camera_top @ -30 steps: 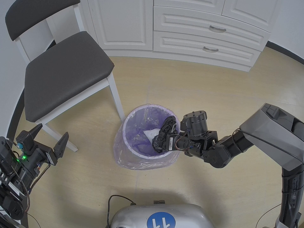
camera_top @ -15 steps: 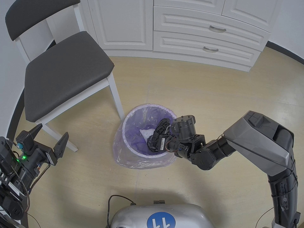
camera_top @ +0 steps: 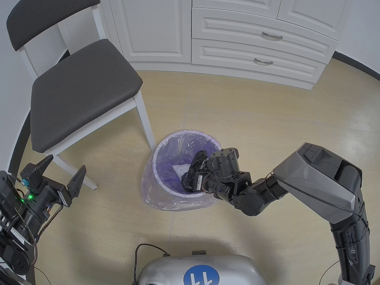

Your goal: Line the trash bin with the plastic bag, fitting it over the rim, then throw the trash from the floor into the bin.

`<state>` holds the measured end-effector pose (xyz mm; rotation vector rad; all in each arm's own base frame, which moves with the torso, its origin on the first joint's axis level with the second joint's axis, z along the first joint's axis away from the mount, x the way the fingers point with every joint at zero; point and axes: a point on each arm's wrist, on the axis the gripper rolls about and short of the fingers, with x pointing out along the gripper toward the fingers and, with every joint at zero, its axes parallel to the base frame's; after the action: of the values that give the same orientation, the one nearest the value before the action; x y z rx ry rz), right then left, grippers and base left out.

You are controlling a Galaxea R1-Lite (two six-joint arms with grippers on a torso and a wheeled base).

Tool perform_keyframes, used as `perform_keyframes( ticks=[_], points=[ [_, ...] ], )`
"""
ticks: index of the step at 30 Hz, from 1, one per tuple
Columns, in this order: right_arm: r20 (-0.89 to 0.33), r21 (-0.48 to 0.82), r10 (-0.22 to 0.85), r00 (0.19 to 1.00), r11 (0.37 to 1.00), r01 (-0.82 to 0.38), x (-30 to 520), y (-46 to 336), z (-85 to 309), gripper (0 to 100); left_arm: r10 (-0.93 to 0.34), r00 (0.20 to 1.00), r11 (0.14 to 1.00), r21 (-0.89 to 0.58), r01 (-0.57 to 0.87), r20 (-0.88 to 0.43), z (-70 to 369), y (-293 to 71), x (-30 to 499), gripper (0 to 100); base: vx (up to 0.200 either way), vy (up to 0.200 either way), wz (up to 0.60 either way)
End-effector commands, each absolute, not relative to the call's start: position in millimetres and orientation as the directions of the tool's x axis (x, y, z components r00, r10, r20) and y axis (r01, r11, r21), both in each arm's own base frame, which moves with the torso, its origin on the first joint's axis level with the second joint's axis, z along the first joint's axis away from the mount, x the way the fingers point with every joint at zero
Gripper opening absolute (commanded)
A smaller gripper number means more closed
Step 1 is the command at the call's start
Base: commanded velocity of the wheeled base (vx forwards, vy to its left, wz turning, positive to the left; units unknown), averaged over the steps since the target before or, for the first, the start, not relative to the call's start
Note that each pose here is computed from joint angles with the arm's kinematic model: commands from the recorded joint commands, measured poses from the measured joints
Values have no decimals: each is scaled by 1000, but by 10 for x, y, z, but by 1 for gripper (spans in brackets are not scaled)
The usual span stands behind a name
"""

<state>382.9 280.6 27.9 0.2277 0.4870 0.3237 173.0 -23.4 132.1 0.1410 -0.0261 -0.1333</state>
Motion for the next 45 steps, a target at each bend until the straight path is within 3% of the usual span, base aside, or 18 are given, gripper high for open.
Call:
perform_keyframes(
  ticks=[1, 12, 22, 26, 31, 35, 41, 45],
  points=[
    [-409, 291, 354, 841, 924, -248, 3833, 2817, 313, 100, -133, 991, 981, 142, 132, -3, 1284, -229, 1704, 100, 0, 0, 0],
    [-308, 349, 395, 866, 893, -283, 3740, 2944, 516, 100, -133, 991, 981, 142, 132, -3, 1284, -229, 1704, 100, 0, 0, 0],
    [-292, 377, 428, 855, 873, -309, 3615, 3039, 596, 100, -135, 991, 981, 142, 133, 0, 1290, -231, 1700, 100, 0, 0, 0],
    [-281, 397, 435, 856, 864, -309, 3630, 3081, 535, 100, -135, 991, 981, 142, 133, -2, 1287, -231, 1702, 100, 0, 0, 0],
    [-248, 433, 439, 863, 848, -307, 3785, 3215, 135, 100, -135, 991, 981, 142, 134, -6, 1279, -232, 1708, 100, 0, 0, 0],
    [-219, 491, 465, 858, 812, -315, 3714, 3306, 110, 100, -135, 991, 981, 142, 135, -9, 1274, -232, 1712, 100, 0, 0, 0],
    [-249, 489, 469, 847, 816, -308, 3698, 3354, -88, 100, -135, 991, 981, 142, 135, -11, 1272, -232, 1711, 100, 0, 0, 0],
    [-222, 513, 470, 854, 801, -308, 3722, 3335, 17, 100, -135, 991, 981, 142, 135, -12, 1270, -233, 1713, 100, 0, 0, 0]
  ],
)
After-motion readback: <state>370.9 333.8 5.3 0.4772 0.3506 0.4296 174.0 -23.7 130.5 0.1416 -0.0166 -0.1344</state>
